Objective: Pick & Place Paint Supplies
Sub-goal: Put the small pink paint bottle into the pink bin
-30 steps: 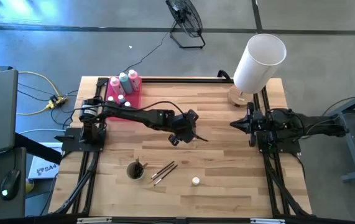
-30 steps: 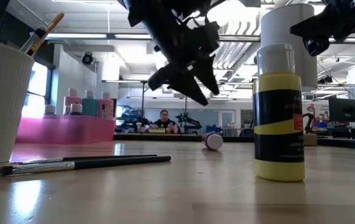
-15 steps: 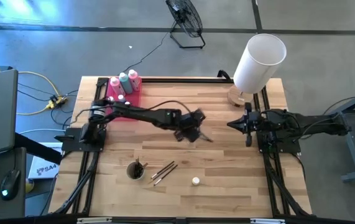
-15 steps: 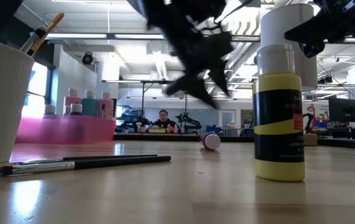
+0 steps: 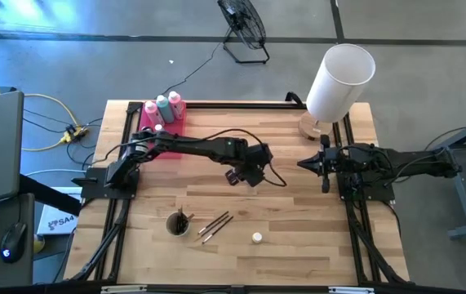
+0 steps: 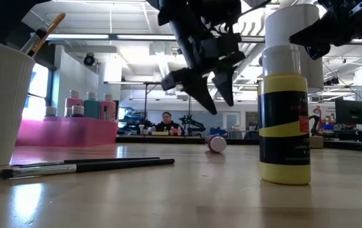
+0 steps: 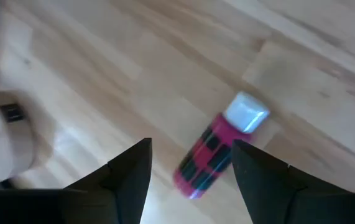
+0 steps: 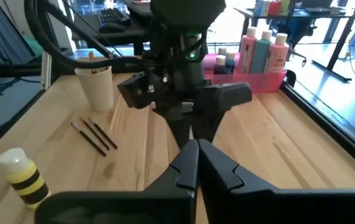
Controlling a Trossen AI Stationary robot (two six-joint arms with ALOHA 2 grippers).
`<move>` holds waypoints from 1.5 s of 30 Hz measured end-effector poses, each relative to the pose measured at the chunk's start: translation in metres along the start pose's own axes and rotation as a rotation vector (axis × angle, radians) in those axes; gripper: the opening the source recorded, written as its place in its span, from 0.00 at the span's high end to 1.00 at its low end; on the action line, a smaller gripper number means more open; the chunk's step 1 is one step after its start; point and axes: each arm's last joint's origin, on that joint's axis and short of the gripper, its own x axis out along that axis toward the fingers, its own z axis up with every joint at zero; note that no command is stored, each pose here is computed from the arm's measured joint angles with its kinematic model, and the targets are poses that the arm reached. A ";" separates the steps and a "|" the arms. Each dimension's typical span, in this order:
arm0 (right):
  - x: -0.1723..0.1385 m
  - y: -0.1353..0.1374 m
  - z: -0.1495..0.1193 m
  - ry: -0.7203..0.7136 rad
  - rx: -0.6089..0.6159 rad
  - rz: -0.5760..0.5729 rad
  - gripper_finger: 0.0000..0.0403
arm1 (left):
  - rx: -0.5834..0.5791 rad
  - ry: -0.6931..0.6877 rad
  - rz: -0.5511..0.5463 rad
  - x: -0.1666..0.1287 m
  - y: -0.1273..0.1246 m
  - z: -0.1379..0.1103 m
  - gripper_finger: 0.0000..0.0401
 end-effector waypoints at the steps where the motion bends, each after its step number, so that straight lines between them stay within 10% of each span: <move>1: 0.000 0.000 0.000 0.000 0.000 0.001 0.99 | 0.004 -0.006 -0.013 0.001 -0.002 0.002 0.47; 45: 0.000 0.000 0.000 0.000 -0.022 0.000 0.99 | 0.078 0.132 -0.066 0.061 -0.029 0.013 0.47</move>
